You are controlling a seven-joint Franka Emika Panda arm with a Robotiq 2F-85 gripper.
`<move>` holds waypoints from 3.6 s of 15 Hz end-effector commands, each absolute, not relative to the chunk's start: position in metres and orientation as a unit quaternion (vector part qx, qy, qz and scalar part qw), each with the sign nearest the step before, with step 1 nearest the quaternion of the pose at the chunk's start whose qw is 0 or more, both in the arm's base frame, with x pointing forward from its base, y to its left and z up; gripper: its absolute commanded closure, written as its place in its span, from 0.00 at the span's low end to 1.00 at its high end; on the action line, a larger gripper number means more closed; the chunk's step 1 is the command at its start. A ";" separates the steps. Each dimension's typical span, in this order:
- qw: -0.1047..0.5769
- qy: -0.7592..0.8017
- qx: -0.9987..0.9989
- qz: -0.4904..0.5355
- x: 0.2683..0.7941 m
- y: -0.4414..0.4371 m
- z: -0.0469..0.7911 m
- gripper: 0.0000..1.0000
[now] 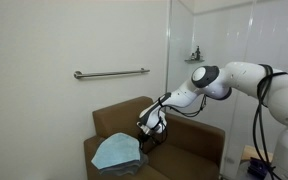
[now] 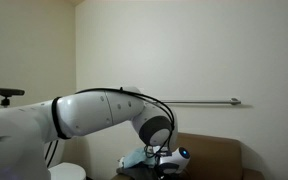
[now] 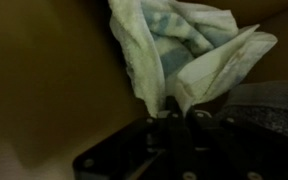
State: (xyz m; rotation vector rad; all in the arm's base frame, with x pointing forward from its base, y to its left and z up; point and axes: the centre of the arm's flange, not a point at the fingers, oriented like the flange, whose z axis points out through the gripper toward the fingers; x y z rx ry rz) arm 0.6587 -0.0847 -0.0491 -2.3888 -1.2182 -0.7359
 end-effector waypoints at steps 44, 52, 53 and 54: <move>-0.212 -0.118 -0.873 -0.424 0.578 0.055 0.401 0.96; -0.314 -0.029 -0.819 -0.479 0.562 0.075 0.415 0.96; -0.319 -0.018 -0.813 -0.486 0.556 0.089 0.420 0.96; -0.323 -0.008 -0.808 -0.493 0.547 0.104 0.422 0.96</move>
